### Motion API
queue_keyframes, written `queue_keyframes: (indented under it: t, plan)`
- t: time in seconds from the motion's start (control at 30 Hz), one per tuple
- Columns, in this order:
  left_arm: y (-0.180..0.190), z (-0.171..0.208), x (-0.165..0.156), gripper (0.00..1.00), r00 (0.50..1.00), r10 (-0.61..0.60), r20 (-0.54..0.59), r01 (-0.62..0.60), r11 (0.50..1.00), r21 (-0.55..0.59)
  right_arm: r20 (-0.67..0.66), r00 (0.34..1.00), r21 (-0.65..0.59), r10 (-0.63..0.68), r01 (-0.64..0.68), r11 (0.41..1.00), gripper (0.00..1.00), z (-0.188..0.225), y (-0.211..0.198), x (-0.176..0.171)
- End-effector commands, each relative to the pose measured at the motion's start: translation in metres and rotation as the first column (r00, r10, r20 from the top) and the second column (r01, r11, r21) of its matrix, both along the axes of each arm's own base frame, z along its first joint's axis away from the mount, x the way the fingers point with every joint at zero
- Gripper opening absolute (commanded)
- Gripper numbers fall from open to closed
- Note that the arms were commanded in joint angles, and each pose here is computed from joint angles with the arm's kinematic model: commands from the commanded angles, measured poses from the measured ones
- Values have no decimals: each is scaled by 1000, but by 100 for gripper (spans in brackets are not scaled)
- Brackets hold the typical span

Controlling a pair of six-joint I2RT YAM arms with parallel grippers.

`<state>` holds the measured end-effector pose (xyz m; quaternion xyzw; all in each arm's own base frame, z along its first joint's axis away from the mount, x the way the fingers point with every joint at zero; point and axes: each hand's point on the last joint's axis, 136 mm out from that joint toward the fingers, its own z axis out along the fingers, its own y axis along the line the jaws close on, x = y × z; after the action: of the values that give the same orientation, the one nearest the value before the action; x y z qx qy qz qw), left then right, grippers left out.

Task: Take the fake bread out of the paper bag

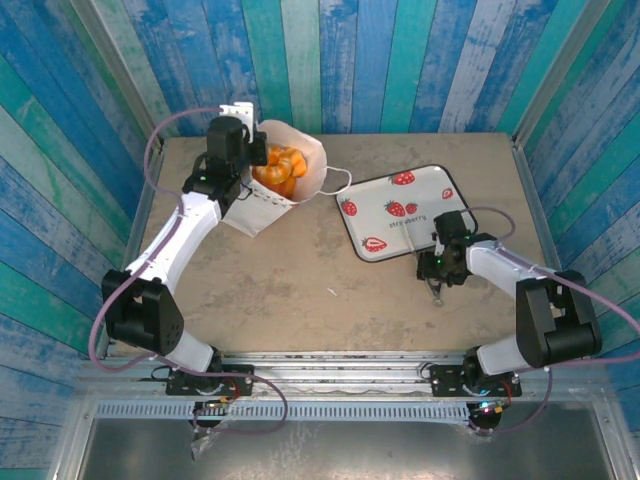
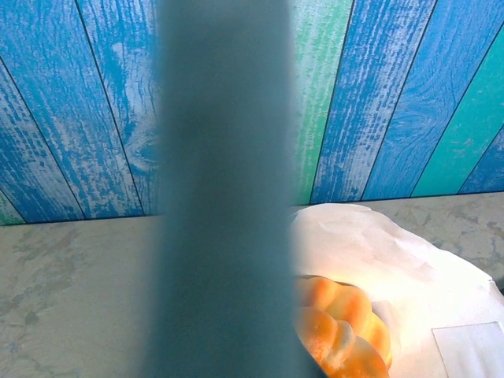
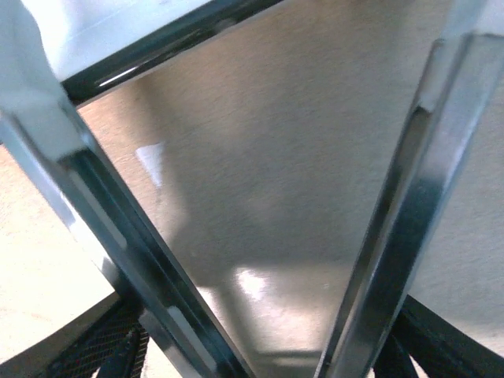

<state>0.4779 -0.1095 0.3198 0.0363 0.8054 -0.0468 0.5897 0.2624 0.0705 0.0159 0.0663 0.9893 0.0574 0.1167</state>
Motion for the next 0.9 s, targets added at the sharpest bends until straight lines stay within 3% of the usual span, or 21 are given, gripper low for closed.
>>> queue_keyframes:
  t: [0.0, 0.33, 0.5, 0.73, 0.87]
  plan:
    - [10, 52, -14, 0, 991, 25, 135, -20, 999, -41, -93, 996, -25, 16, -18, 1000, 68, -13, 10, -20]
    - [10, 52, -16, 0, 990, 23, 137, -18, 999, -41, -79, 995, -58, 61, -66, 996, 54, -19, 31, -15]
    - [10, 51, -16, 0, 990, 24, 136, -18, 999, -42, -65, 992, -48, 106, -109, 993, 53, -16, 39, -20]
    - [9, 52, -15, 0, 990, 21, 137, -15, 999, -50, -29, 999, -69, 42, -44, 997, 72, -19, 34, -17]
    - [9, 52, -16, 0, 990, 20, 137, -14, 999, -46, -7, 1000, -74, 2, -3, 997, 76, -18, 31, -14]
